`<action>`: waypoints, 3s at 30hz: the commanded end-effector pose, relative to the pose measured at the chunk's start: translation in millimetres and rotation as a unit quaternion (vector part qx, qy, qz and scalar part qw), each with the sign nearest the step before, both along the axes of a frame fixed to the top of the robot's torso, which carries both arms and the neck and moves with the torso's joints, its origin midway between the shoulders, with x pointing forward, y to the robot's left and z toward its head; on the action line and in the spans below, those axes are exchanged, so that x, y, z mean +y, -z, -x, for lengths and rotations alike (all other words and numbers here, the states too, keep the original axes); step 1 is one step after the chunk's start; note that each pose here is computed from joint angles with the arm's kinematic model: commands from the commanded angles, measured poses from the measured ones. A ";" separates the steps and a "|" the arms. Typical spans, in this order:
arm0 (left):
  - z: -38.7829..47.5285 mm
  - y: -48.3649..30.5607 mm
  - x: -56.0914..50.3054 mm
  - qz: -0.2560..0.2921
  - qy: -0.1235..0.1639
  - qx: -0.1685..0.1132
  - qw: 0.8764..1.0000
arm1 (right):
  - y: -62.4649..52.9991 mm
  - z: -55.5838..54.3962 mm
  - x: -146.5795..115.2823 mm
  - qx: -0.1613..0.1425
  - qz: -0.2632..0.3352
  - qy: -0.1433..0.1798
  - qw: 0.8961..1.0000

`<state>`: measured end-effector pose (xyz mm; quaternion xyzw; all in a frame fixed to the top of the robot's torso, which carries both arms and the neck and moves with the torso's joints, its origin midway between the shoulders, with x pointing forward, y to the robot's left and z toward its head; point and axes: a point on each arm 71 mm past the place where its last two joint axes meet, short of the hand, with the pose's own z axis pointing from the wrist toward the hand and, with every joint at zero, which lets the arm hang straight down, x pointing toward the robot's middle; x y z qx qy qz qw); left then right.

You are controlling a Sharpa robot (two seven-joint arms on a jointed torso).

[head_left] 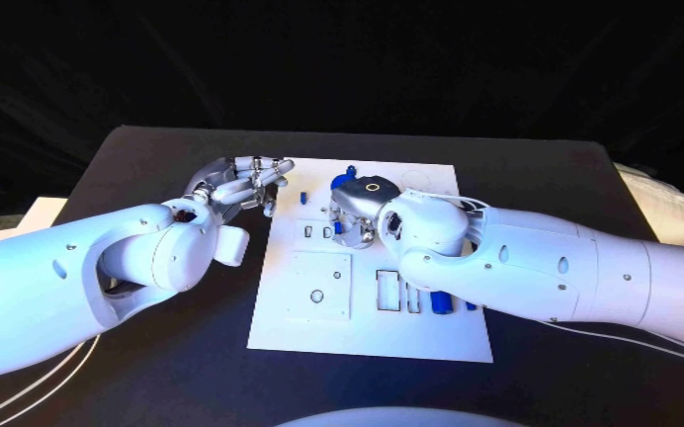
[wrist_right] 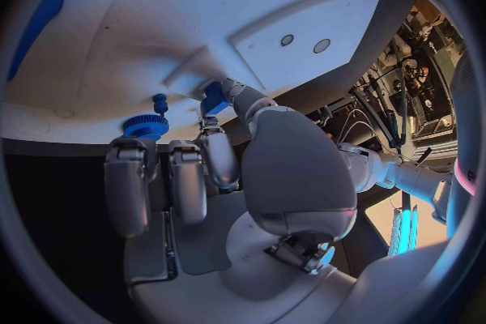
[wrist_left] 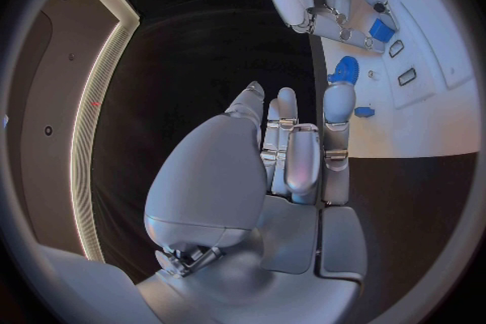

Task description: Assemble the parts on the task board

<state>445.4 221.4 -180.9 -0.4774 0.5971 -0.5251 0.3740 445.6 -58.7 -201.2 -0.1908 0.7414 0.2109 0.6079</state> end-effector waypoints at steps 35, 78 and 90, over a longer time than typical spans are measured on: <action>-0.6 0.9 -1.8 0.005 0.018 0.008 1.000 | 2.1 1.5 -2.6 -0.010 -0.018 0.004 1.000; -44.5 -1.8 -40.7 -0.489 0.213 0.093 0.841 | -73.5 -16.4 -148.9 0.060 -0.472 0.133 0.869; -58.0 -8.7 -73.4 -0.528 0.228 0.089 0.813 | -71.3 -21.2 -150.4 0.070 -0.482 0.133 0.863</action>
